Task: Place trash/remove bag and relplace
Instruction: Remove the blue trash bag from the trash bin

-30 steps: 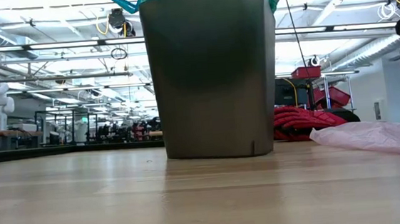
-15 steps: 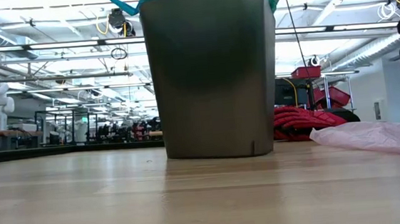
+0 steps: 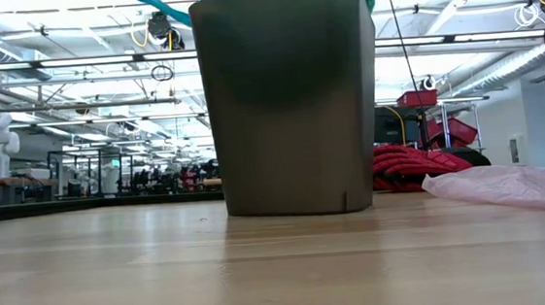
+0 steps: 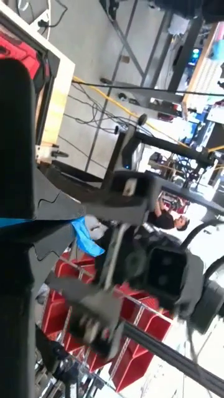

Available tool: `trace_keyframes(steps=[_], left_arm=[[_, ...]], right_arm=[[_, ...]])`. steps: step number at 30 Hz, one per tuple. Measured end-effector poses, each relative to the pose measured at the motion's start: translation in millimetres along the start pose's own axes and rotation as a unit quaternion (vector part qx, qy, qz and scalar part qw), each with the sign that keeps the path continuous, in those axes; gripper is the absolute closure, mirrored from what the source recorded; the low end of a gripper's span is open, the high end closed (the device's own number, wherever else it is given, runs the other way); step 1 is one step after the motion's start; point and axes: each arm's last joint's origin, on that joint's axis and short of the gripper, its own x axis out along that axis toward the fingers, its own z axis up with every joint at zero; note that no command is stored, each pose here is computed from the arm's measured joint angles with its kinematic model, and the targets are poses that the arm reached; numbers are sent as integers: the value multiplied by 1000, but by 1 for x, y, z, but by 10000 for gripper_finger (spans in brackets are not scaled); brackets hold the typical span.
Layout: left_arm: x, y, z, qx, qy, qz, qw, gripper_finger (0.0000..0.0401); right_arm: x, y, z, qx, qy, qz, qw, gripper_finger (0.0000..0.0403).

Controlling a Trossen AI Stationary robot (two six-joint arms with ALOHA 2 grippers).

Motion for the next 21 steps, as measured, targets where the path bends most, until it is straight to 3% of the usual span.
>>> trace_keyframes(steps=[6, 12, 15, 19, 21], left_arm=[[0, -1, 0, 13, 6, -18, 1000, 401], [-1, -4, 2, 32, 4, -35, 999, 401], [-3, -6, 6, 49, -8, -42, 998, 401], [-10, -6, 10, 58, -19, -31, 998, 401], [-15, -6, 14, 64, -27, -23, 997, 401]], right_arm=[[30, 22, -18, 22, -21, -86, 996, 139], [60, 26, -35, 62, -27, -164, 984, 177], [75, 29, -45, 70, -18, -174, 982, 229], [87, 34, -56, 62, -5, -180, 982, 349], [88, 36, -57, 52, -3, -180, 982, 387]])
